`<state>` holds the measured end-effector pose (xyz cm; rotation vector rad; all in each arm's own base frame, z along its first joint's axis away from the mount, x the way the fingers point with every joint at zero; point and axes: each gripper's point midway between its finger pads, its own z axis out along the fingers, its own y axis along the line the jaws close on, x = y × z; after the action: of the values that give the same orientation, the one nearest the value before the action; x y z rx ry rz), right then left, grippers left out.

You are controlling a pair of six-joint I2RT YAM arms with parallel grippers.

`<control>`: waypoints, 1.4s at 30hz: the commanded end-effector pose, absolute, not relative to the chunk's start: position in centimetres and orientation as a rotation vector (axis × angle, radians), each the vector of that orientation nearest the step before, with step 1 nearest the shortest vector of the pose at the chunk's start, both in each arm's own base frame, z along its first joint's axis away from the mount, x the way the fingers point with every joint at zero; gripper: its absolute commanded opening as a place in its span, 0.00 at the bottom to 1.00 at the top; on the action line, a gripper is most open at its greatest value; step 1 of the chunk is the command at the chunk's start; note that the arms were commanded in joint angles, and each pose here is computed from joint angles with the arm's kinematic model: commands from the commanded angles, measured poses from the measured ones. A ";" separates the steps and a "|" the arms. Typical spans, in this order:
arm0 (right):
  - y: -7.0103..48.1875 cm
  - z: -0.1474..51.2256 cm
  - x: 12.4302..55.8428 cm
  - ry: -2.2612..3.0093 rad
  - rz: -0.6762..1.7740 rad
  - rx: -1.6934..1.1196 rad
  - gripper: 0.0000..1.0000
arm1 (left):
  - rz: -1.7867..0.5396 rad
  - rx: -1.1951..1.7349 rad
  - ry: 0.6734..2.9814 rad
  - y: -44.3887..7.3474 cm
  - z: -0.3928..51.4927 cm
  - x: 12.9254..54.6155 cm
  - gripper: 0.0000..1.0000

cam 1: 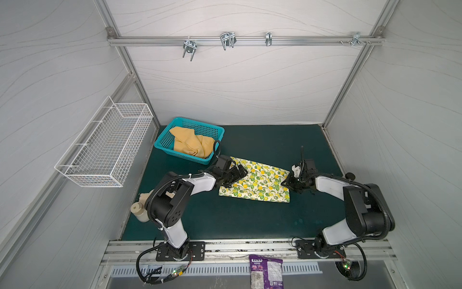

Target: Fold and stack the skirts

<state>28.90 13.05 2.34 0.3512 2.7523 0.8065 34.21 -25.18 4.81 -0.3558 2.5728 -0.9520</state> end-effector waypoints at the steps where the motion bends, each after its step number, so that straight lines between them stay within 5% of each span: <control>1: 12.5 2.8 28.1 2.793 0.736 0.331 0.12 | -0.893 -0.375 2.650 -24.4 2.4 33.2 0.99; 7: 11.5 5.4 29.2 2.775 0.628 0.257 0.01 | -0.922 -0.349 2.628 -24.7 3.7 33.3 0.99; 22: 12.5 11.7 31.8 2.750 0.490 0.072 0.01 | -1.027 -0.265 2.570 -27.7 7.1 33.7 0.99; 42: 23.1 16.3 33.1 2.732 1.097 0.188 0.02 | -1.062 -0.309 2.605 -28.1 3.5 32.3 0.98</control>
<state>32.74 21.03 14.48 0.1671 2.7714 0.9621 33.08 -28.13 5.03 -0.2951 2.5681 -1.0704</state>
